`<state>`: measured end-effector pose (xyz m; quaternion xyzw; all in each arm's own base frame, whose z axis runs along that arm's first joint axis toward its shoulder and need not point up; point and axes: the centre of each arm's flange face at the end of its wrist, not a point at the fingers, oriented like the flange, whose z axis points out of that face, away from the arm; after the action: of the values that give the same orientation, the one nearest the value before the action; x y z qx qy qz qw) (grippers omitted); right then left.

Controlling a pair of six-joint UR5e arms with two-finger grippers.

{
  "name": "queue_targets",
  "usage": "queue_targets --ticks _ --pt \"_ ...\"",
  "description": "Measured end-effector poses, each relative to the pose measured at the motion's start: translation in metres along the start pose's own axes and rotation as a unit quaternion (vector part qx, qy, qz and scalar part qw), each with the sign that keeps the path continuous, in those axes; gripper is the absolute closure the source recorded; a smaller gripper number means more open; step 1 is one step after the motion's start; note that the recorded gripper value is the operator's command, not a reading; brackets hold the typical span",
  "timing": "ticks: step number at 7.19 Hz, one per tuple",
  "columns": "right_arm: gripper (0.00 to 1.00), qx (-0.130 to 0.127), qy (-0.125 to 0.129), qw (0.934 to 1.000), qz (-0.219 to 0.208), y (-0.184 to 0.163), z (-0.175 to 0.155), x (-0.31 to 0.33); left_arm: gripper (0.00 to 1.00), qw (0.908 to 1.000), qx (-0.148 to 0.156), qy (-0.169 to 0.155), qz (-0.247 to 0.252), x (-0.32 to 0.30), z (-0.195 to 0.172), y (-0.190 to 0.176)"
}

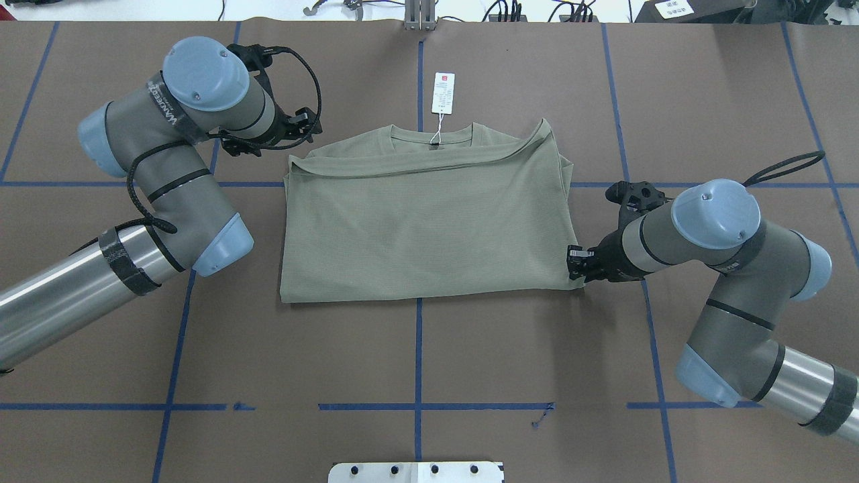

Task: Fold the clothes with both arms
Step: 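Move both grippers to the folded shirt's side edges, then grasp the shirt corner nearest the right gripper and drag it toward the robot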

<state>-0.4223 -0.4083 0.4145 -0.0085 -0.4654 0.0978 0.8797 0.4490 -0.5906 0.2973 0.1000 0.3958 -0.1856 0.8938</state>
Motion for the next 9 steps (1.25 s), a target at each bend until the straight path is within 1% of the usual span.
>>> queue_targets --ticks 2,3,4,5,6,7,8,9 --pt "1.0 -0.003 -0.001 1.0 0.0 0.002 -0.004 0.002 0.0 1.0 0.0 0.0 0.0 0.0 0.0 0.0" --pt "1.0 -0.004 -0.003 1.0 0.001 0.008 -0.015 0.01 0.0 1.0 0.0 0.0 -0.001 0.0 0.0 0.0" --pt "1.0 -0.013 -0.003 0.9999 0.0 0.029 -0.031 0.026 0.0 1.0 0.0 0.0 -0.001 0.0 0.0 0.0" --pt "1.0 -0.034 0.001 0.9994 0.0 0.06 -0.042 0.041 0.0 1.0 0.001 0.001 -0.001 0.0 -0.001 0.0" --pt "1.0 -0.068 0.01 0.9976 0.003 0.106 -0.049 0.054 0.0 1.0 0.002 0.002 -0.001 0.001 -0.002 0.0" --pt "1.0 -0.109 0.028 0.9936 0.001 0.155 -0.056 0.068 0.0 1.0 0.003 0.004 -0.001 0.001 -0.005 0.001" --pt "1.0 -0.148 0.049 0.9878 -0.004 0.199 -0.062 0.083 0.0 1.0 0.004 0.007 0.0 0.003 -0.009 0.001" --pt "0.01 -0.184 0.07 0.9804 -0.004 0.238 -0.065 0.091 0.0 0.9999 0.005 0.011 0.001 0.003 -0.014 0.002"
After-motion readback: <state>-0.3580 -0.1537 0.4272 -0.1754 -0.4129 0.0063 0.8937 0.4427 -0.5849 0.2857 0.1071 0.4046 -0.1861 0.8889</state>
